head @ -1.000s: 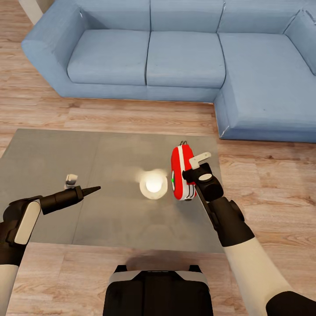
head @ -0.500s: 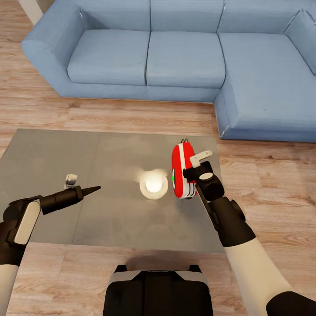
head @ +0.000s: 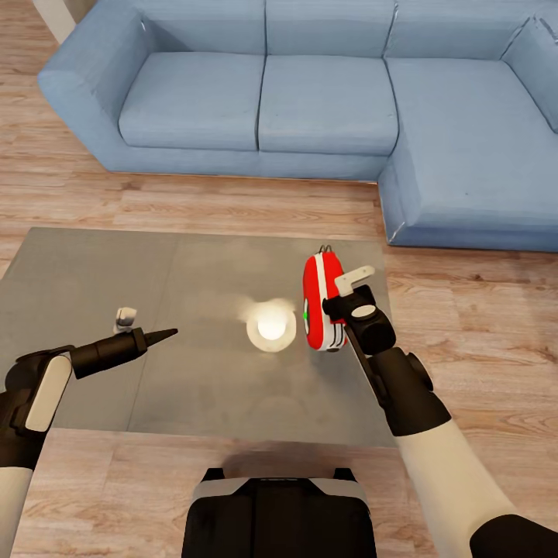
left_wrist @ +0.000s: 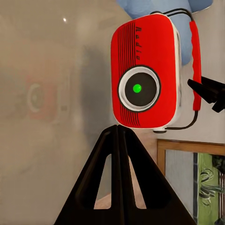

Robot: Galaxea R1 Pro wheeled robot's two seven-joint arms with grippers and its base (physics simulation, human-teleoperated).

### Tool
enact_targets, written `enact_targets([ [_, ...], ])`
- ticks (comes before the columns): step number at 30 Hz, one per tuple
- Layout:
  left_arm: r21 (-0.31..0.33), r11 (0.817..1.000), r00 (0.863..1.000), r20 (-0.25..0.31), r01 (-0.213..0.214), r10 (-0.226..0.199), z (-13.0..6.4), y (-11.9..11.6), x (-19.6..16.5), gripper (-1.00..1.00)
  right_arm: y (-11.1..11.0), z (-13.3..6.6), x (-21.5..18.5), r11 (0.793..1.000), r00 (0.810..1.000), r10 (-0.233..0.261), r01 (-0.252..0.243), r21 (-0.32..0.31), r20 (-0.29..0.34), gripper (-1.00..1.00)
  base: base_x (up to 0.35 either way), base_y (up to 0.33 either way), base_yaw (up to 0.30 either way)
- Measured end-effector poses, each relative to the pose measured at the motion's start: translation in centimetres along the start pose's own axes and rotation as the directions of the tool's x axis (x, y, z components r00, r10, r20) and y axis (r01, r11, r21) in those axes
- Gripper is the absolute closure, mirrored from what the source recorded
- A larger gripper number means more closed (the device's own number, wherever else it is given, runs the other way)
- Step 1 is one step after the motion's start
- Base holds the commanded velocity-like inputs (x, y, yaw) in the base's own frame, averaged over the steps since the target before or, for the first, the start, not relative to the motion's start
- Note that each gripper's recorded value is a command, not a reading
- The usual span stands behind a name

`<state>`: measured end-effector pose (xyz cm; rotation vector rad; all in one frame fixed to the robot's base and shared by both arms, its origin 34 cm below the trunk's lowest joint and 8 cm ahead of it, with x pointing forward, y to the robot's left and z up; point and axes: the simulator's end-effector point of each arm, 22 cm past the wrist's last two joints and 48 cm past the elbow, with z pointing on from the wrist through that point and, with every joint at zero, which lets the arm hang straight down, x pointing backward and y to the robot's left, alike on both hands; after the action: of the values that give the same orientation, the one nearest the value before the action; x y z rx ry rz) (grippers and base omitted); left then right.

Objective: Turn on the radio receiver that's on the table in the living room.

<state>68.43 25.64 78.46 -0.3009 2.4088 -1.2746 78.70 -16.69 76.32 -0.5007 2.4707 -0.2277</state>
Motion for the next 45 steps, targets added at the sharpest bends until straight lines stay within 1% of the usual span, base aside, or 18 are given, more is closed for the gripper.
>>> enact_targets([
  [6, 0.0, 1.0, 1.0, 0.0, 0.0, 0.0, 0.0, 0.0, 0.0, 1.0, 0.3, 0.8, 1.1, 1.0, 1.0, -0.007, 0.007, 0.009, -0.019, 1.0, 0.0, 0.0, 0.0],
  [7, 0.0, 1.0, 1.0, 0.0, 0.0, 0.0, 0.0, 0.0, 0.0, 1.0, 0.6, 1.7, 1.9, 1.0, 1.0, -0.021, 0.021, 0.017, -0.015, 1.0, 0.0, 0.0, 0.0],
  [8, 0.0, 1.0, 1.0, 0.0, 0.0, 0.0, 0.0, 0.0, 0.0, 1.0, 0.9, 2.2, 2.6, 1.0, 1.0, -0.024, 0.024, 0.016, -0.02, 1.0, 0.0, 0.0, 0.0],
  [10, 0.0, 1.0, 1.0, 0.0, 0.0, 0.0, 0.0, 0.0, 0.0, 1.0, 0.9, 2.5, 2.7, 0.999, 1.0, -0.026, 0.026, 0.02, -0.01, 1.0, 0.0, 0.0, 0.0],
  [12, 0.0, 1.0, 1.0, 0.0, 0.0, 0.0, 0.0, 0.0, 0.0, 1.0, 0.9, 2.6, 2.8, 0.999, 1.0, -0.029, 0.029, 0.024, -0.009, 1.0, 0.0, 0.0, 0.0],
  [18, 0.0, 1.0, 1.0, 0.0, 0.001, -0.001, 0.0, 0.0, 0.0, 1.0, 1.5, 2.7, 3.0, 1.0, 1.0, -0.002, 0.002, 0.0, -0.012, 1.0, 0.0, 0.0, 0.0],
  [23, 0.0, 1.0, 1.0, 0.0, 0.001, -0.001, 0.0, 0.0, 0.0, 1.0, 1.4, 2.7, 3.1, 1.0, 1.0, 0.0, 0.0, 0.003, -0.014, 1.0, 0.0, 0.0, 0.0],
  [26, 0.0, 1.0, 1.0, 0.0, 0.002, -0.002, 0.0, 0.1, 0.0, 1.0, 2.0, 3.5, 4.6, 1.0, 0.999, -0.007, 0.007, -0.007, -0.04, 1.0, 0.0, 0.0, 0.0],
  [28, 0.001, 1.0, 1.0, 0.0, 0.002, -0.002, 0.1, 0.0, 0.1, 1.0, 2.3, 3.8, 4.9, 1.0, 0.999, -0.009, 0.008, -0.01, -0.034, 1.0, 0.0, 0.0, 0.0],
  [30, 0.001, 1.0, 1.0, -0.001, 0.002, -0.002, 0.1, 0.0, 0.1, 1.0, 2.1, 3.9, 5.0, 1.0, 0.999, -0.012, 0.012, -0.001, -0.03, 1.0, 0.0, 0.0, 0.0],
  [41, 0.0, 1.0, 1.0, -0.001, 0.003, -0.003, 0.1, 0.0, 0.1, 1.0, 2.2, 4.1, 5.3, 1.0, 1.0, -0.01, 0.01, 0.003, -0.029, 1.0, 0.0, 0.0, 0.0],
  [43, 0.001, 1.0, 1.0, -0.001, 0.003, -0.003, 0.1, 0.0, 0.1, 1.0, 2.2, 4.2, 5.4, 1.0, 0.999, -0.01, 0.01, 0.002, -0.033, 1.0, 0.0, 0.0, 0.0],
  [44, 0.001, 1.0, 1.0, -0.001, 0.003, -0.003, 0.1, 0.0, 0.1, 1.0, 2.4, 4.5, 6.2, 1.0, 0.999, -0.016, 0.016, 0.0, -0.048, 1.0, 0.0, 0.0, 0.0],
  [45, 0.0, 1.0, 1.0, -0.001, 0.003, -0.003, 0.1, 0.0, 0.1, 1.0, 2.7, 4.6, 6.4, 1.0, 0.999, -0.01, 0.009, -0.008, -0.049, 1.0, 0.0, 0.0, 0.0],
])
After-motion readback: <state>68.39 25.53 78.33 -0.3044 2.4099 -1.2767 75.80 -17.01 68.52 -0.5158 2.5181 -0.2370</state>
